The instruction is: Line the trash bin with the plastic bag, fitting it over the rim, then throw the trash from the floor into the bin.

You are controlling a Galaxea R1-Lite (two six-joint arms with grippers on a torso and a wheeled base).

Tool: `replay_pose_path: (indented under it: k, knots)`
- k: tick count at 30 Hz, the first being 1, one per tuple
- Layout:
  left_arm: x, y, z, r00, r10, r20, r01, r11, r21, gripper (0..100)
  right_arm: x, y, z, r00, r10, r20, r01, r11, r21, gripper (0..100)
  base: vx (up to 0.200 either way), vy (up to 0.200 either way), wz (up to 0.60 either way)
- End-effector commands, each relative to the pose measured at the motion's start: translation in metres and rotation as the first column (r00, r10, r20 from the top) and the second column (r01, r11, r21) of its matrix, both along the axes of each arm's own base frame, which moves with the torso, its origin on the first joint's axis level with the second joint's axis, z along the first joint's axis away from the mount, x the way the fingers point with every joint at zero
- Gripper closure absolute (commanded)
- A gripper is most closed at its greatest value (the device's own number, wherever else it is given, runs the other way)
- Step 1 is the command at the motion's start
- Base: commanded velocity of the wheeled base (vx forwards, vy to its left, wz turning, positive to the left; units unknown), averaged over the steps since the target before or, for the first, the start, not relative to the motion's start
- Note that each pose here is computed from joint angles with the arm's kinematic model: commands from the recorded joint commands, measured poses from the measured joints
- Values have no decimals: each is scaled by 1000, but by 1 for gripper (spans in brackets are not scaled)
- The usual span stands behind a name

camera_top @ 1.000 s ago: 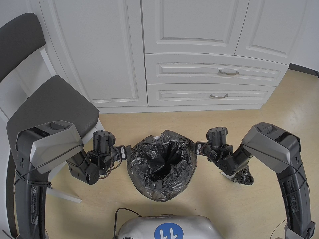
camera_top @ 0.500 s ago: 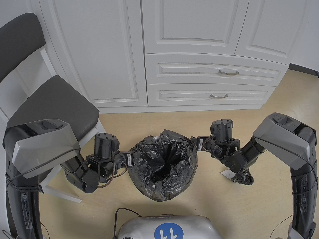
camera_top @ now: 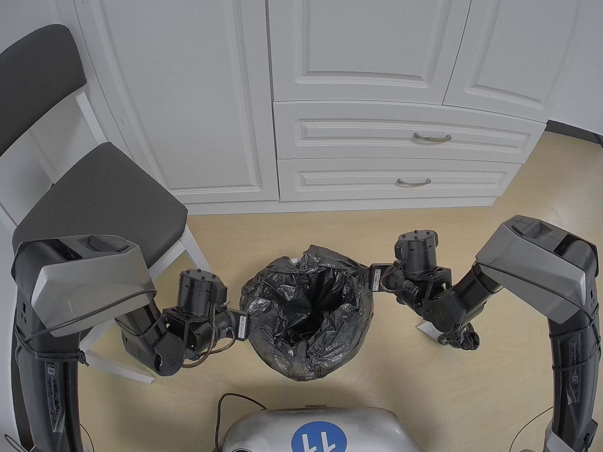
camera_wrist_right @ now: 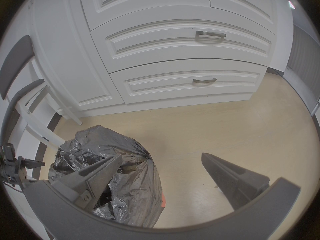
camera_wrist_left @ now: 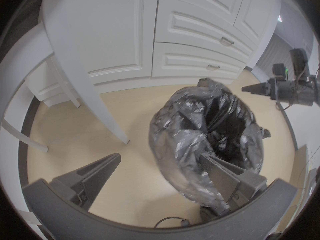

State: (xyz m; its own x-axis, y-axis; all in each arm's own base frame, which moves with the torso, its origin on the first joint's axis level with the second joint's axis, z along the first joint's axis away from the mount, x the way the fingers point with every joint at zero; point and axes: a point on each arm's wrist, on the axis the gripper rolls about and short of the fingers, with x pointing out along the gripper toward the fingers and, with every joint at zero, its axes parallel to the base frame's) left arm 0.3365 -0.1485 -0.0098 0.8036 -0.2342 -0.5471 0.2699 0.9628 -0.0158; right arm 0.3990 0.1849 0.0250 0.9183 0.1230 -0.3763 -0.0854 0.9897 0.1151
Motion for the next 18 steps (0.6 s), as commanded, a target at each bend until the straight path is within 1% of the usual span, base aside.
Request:
replay_pose_path:
  k: [1,6,8,18]
  knots:
    - [3,11,-10,999,21,-30,-20,999,28,0,-5,1,-1,1000,8,-9,-8,1000,-6,0,0,0,0]
    - [7,14,-24,998,31,-54,-29,999,37,0,-9,6,-3,1000,21,-20,-21,1000,-14,0,0,0,0]
    - [11,17,-29,997,43,-58,-41,998,39,0,-13,5,-2,999,34,-20,-34,999,-35,0,0,0,0]
    - [12,17,-24,998,44,-35,-43,999,22,0,-24,4,6,998,56,-22,-57,996,-68,0,0,0,0]
